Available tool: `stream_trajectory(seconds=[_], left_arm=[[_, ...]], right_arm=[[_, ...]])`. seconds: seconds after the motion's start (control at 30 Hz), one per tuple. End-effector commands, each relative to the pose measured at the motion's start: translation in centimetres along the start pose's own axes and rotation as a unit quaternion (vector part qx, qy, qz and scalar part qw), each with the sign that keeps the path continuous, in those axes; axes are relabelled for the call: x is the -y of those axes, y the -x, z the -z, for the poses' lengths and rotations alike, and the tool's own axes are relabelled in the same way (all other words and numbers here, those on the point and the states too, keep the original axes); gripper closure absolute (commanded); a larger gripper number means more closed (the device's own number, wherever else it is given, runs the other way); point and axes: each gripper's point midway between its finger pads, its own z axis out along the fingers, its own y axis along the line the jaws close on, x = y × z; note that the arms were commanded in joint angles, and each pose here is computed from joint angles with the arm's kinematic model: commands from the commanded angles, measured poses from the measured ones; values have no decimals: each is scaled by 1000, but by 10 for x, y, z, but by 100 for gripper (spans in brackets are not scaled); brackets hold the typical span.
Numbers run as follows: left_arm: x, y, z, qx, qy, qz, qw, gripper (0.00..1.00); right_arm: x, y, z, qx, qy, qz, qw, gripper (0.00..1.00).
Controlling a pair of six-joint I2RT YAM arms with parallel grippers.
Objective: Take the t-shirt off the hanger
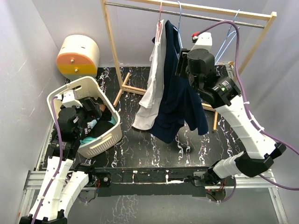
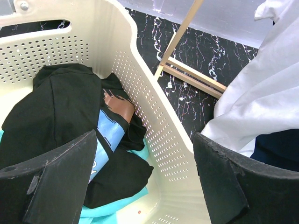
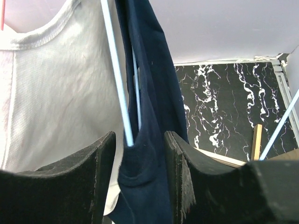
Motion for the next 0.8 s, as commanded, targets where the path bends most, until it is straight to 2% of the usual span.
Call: stream_trajectory(seconds=[0.0,0.07,0.2,0.27,0.63,0.77], left_arm=[[2,1,2,5,-8,-1,1000,19],[1,1,3,5,-6,-1,1000,19],[2,1,2,5,-7,-1,1000,19],[2,1,2,5,-8,-1,1000,19],[6,0,0,2,-17,-2,1000,19],[7,-1,-1,-1,-21,-4,1000,19]], right_arm=[[-6,-7,-16,-5,8,12,1000,51],[-6,-9,-19,-7,7,9,1000,54],[-3,1,-16,17,7,-5,1000,81],[-1,12,-12,38,10,-11,999,91],[13,94,29,184,28,-36,982,92],[11,100,34,187,36,-38,981,92]])
